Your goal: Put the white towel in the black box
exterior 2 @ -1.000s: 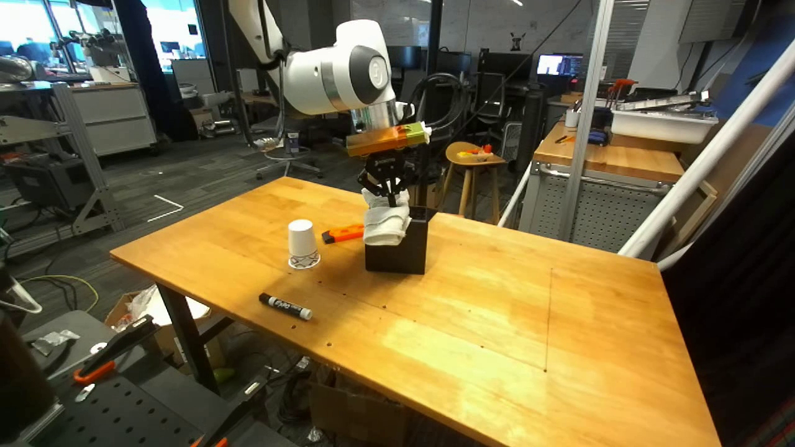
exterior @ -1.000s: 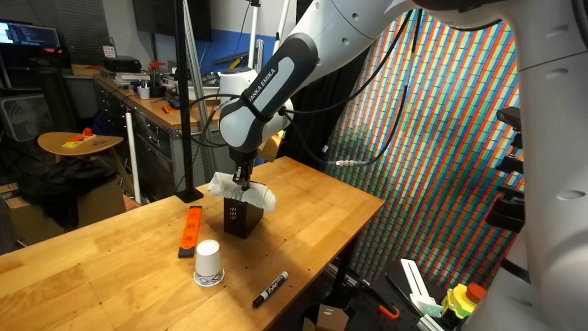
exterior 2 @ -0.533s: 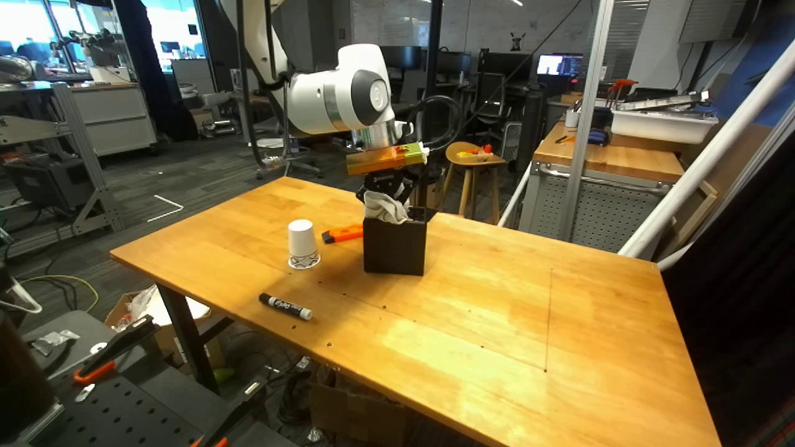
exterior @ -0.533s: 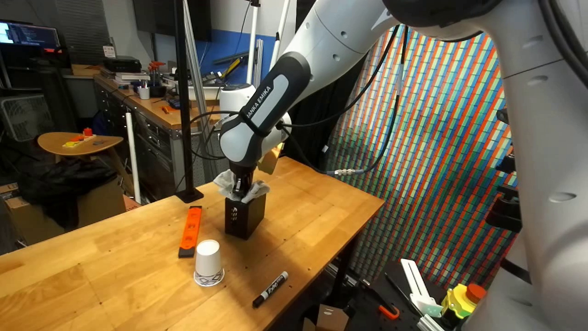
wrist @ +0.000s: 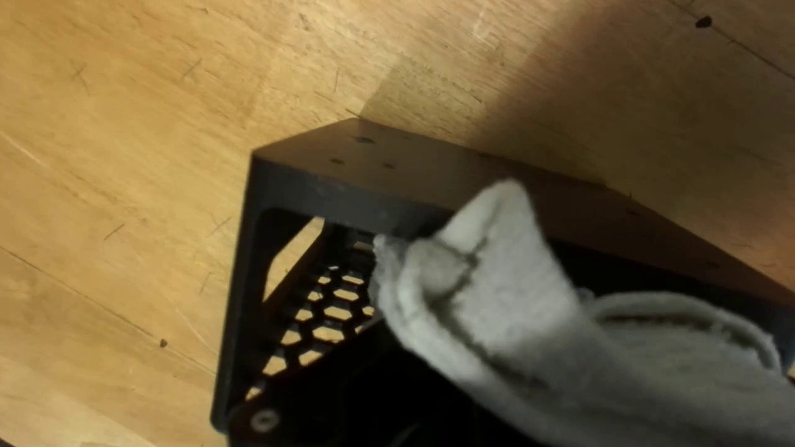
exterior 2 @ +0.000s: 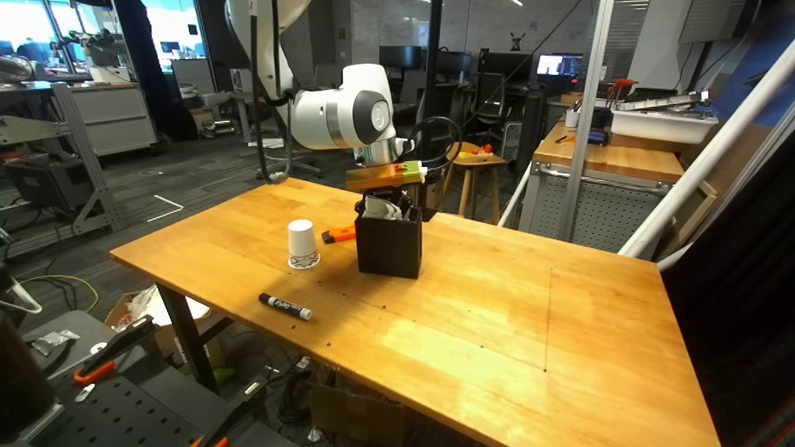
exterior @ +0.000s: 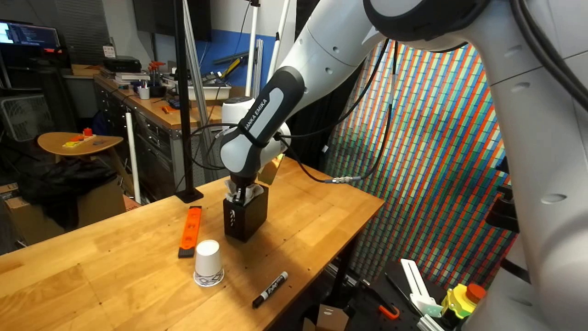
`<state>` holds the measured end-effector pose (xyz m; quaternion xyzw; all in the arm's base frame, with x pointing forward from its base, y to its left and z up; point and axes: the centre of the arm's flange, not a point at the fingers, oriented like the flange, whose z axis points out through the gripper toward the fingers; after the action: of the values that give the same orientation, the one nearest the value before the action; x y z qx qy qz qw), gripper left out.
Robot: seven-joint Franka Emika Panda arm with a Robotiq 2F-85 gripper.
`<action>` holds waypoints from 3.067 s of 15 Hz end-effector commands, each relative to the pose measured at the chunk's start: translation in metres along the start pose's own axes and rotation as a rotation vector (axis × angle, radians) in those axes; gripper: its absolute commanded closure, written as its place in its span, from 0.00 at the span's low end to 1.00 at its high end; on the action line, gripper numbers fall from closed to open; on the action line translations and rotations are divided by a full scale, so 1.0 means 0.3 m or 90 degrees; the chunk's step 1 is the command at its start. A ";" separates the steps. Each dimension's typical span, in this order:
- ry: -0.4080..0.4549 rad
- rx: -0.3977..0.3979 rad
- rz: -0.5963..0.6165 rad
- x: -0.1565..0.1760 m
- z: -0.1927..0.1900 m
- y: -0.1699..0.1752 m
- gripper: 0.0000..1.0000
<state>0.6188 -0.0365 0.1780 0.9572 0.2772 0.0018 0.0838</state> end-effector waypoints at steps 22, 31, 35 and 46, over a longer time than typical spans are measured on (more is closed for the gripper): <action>0.044 -0.042 0.051 -0.141 -0.432 0.140 1.00; 0.008 -0.020 0.031 -0.196 -0.430 -0.072 1.00; 0.015 -0.029 0.017 -0.155 -0.406 -0.112 1.00; 0.035 -0.031 0.007 -0.074 -0.290 -0.050 1.00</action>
<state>0.5684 -0.0188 0.2666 0.9575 0.2718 0.0208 0.0946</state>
